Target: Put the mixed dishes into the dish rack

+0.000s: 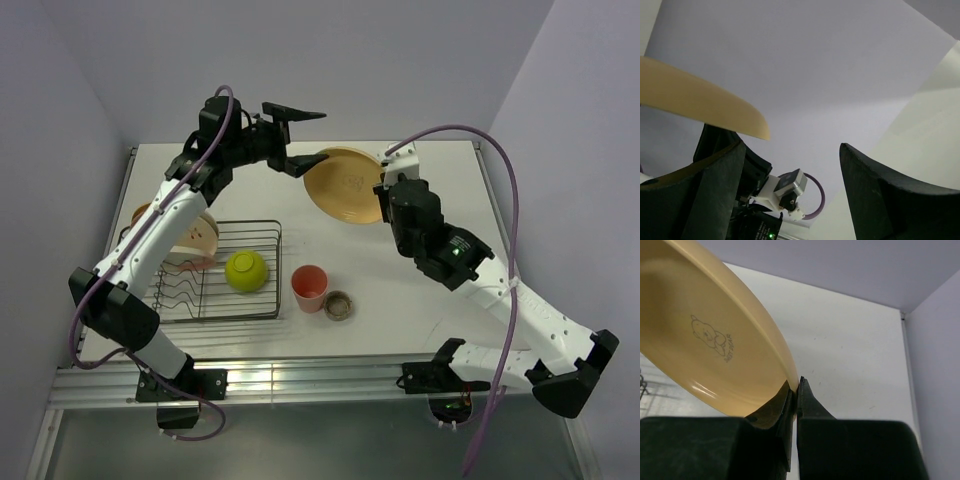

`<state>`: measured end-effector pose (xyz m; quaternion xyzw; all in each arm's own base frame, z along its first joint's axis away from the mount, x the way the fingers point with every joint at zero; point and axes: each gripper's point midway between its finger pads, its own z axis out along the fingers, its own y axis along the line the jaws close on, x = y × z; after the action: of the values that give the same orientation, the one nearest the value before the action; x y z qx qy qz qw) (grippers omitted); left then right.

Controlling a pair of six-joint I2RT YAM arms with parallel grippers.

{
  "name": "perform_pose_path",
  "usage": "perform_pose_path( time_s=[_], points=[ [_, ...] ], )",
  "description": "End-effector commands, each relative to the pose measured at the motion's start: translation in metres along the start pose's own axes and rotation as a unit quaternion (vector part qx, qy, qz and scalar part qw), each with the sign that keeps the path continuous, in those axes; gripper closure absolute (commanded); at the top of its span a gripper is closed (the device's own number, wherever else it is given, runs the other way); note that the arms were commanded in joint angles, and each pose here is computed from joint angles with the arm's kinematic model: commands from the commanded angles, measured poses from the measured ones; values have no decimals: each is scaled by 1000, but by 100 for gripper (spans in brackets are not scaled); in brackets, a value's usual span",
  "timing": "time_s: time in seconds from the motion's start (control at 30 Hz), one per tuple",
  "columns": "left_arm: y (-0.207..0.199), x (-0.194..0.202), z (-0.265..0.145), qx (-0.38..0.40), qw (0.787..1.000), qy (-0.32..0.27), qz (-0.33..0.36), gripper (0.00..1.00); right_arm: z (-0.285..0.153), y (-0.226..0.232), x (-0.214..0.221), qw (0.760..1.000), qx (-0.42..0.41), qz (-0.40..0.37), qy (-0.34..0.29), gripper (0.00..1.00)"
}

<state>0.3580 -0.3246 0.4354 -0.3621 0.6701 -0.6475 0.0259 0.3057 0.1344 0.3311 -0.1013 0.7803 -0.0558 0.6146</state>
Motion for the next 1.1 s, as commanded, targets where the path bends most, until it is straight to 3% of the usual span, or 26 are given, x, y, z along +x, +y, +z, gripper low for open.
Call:
perform_pose_path(
  time_s=[0.0, 0.5, 0.7, 0.8, 0.9, 0.93, 1.03, 1.07],
  points=[
    [5, 11, -12, -19, 1000, 8, -3, 18, -9, -15, -28, 997, 48, -1, -53, 100],
    [33, -3, -1, -87, 996, 8, 7, 18, -36, 13, -42, 986, 57, -93, -124, 100],
    [51, -6, -4, -121, 993, 4, 10, 25, -47, 23, -47, 977, 64, -131, -155, 100],
    [64, -7, -6, -141, 990, 8, 7, 32, -49, 30, -45, 973, 68, -150, -164, 100],
    [66, -7, -7, -136, 991, 11, 6, 49, -51, 37, -44, 969, 63, -160, -175, 100],
    [66, -6, -8, -134, 991, 12, 7, 60, -53, 38, -45, 969, 61, -160, -178, 100],
    [72, -5, -7, -141, 990, 18, 5, 69, -55, 42, -49, 968, 55, -158, -187, 100],
    [74, -4, -7, -143, 989, 21, 4, 77, -55, 42, -51, 968, 56, -156, -190, 100]
  ],
)
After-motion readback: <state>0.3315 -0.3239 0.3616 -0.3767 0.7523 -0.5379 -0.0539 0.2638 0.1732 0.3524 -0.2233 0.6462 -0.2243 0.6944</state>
